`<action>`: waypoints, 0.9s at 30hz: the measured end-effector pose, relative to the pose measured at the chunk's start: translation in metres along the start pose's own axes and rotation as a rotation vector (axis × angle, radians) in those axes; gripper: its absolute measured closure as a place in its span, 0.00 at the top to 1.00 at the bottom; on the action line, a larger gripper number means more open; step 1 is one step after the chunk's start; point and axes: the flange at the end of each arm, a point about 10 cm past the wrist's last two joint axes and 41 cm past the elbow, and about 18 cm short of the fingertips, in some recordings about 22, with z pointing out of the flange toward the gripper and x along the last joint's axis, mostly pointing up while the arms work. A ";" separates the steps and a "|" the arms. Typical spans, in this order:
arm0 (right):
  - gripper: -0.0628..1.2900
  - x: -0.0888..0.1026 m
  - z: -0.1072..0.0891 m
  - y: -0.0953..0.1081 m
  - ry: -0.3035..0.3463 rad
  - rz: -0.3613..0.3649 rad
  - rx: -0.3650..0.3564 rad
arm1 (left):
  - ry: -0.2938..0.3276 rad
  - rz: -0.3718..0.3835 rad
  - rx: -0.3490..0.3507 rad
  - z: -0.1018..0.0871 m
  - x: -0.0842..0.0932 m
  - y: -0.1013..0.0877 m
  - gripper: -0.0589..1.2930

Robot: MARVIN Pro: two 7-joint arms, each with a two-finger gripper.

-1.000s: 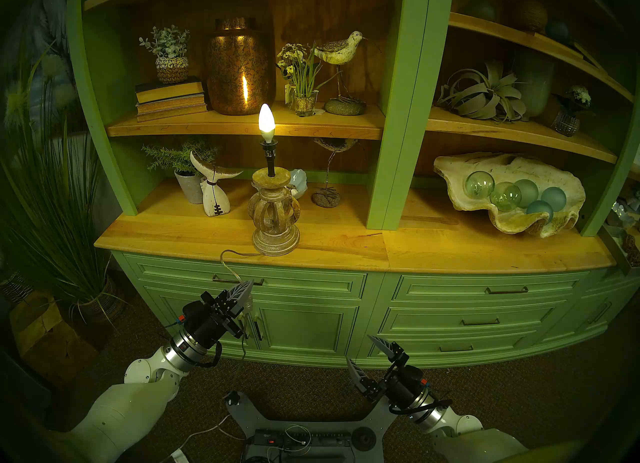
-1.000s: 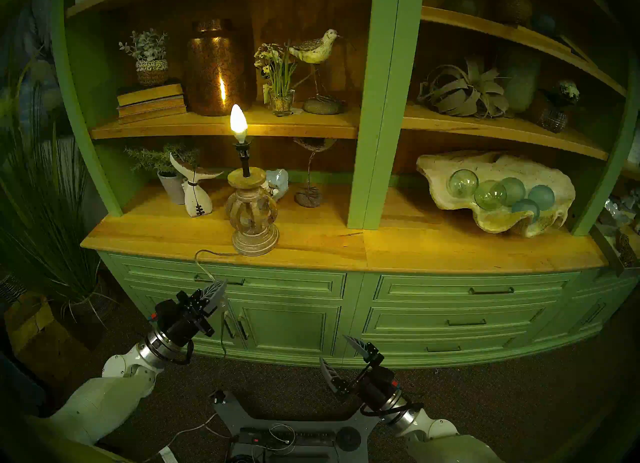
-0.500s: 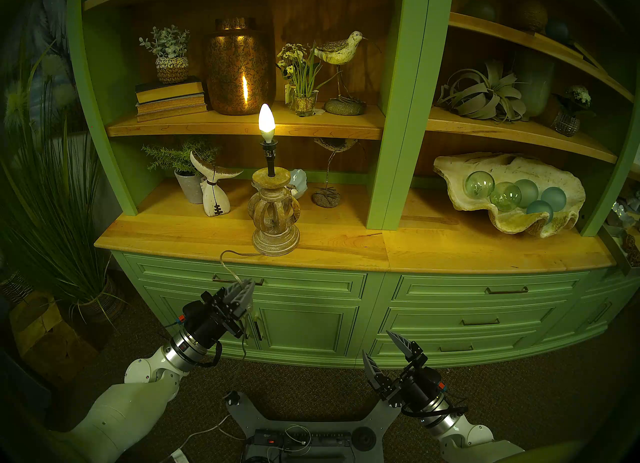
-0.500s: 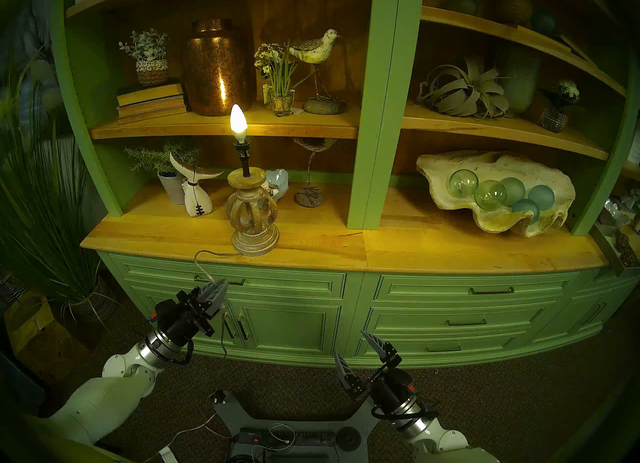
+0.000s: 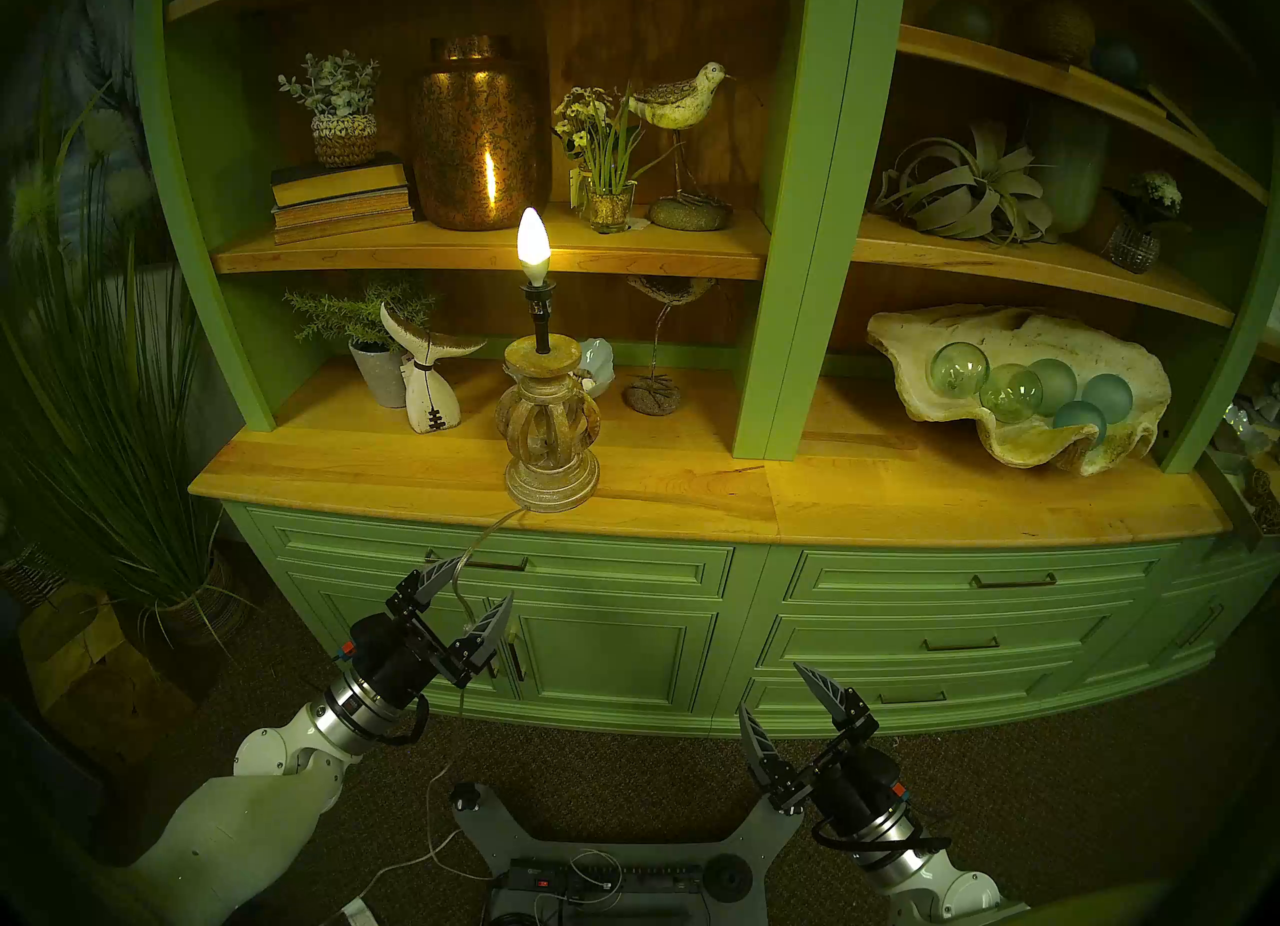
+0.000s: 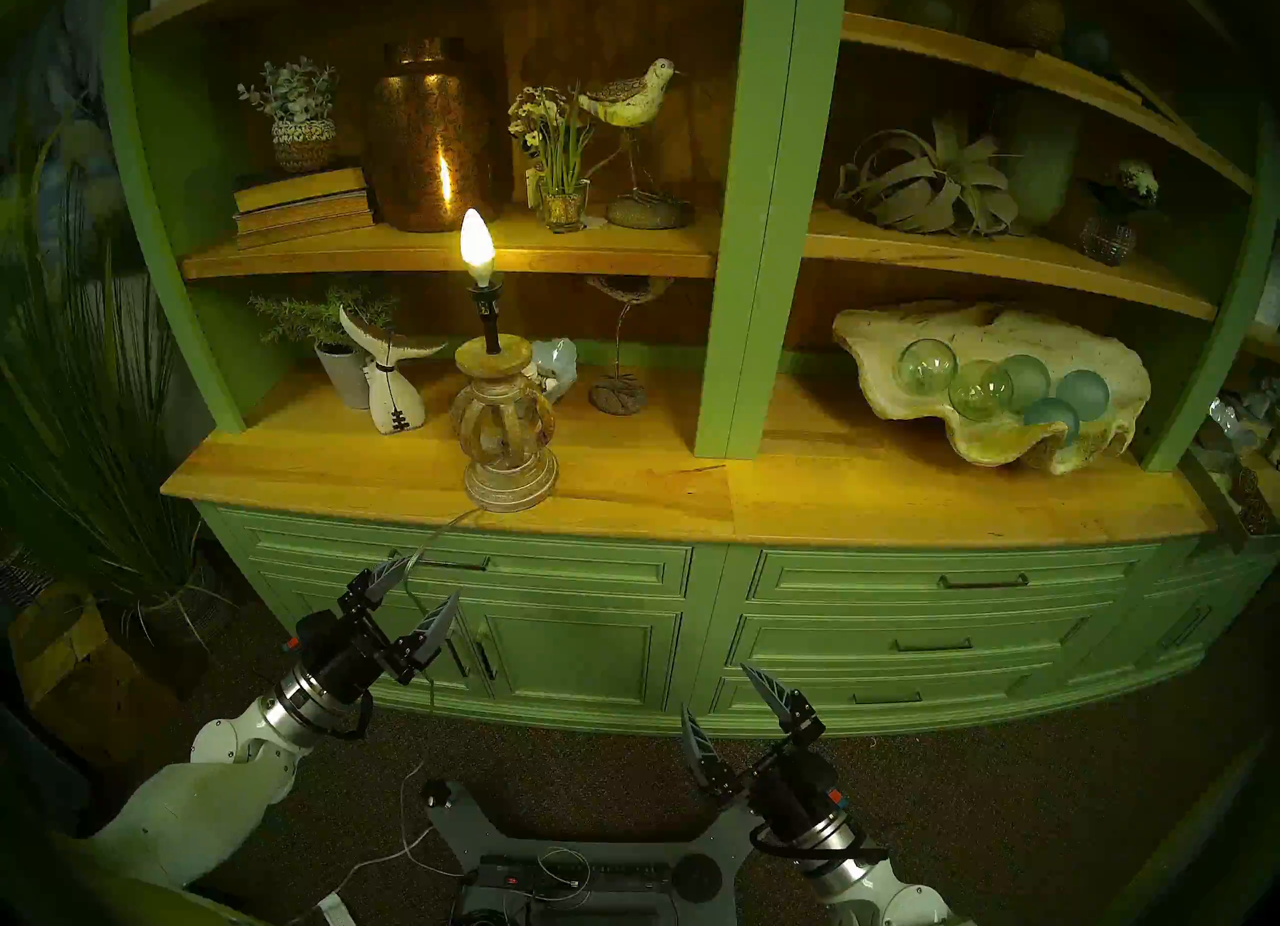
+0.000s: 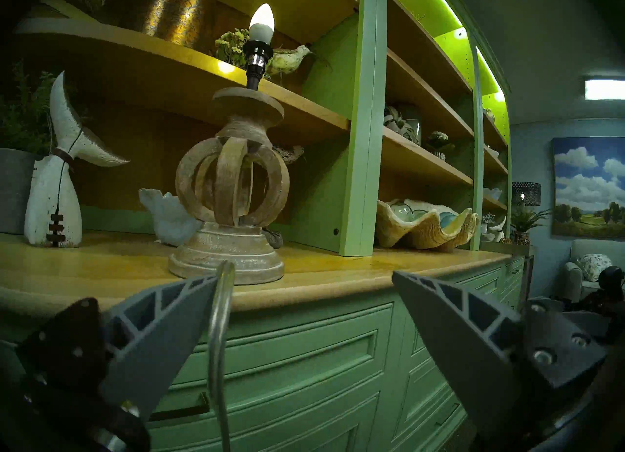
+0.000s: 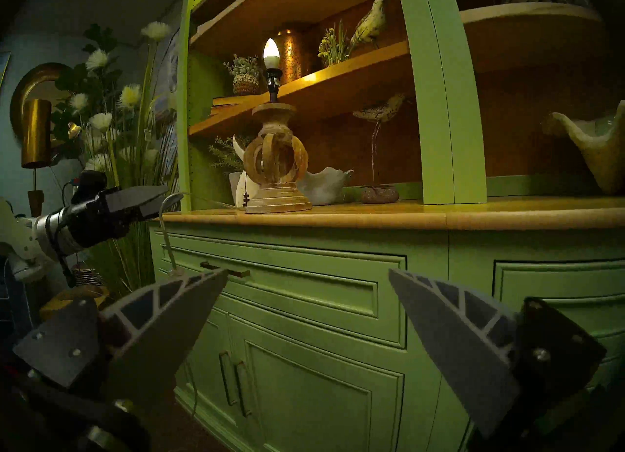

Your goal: Grab cable and switch light on

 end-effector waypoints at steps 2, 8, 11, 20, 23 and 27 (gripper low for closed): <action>0.96 0.002 -0.002 -0.002 -0.004 -0.019 -0.008 | -0.022 0.001 0.022 -0.011 -0.003 -0.002 0.97; 0.96 0.006 -0.005 -0.006 -0.017 -0.077 -0.031 | -0.106 -0.001 0.108 -0.049 -0.018 -0.011 0.97; 0.96 0.007 -0.006 -0.008 -0.025 -0.107 -0.044 | -0.134 0.001 0.142 -0.062 -0.025 -0.014 0.97; 0.96 0.010 -0.008 -0.016 -0.053 -0.182 -0.080 | -0.154 0.003 0.204 -0.079 -0.038 -0.013 0.97; 0.96 0.010 -0.008 -0.019 -0.061 -0.199 -0.093 | -0.144 0.001 0.198 -0.077 -0.040 -0.010 0.97; 0.96 0.010 -0.008 -0.022 -0.069 -0.216 -0.108 | -0.132 -0.005 0.187 -0.073 -0.040 -0.007 0.98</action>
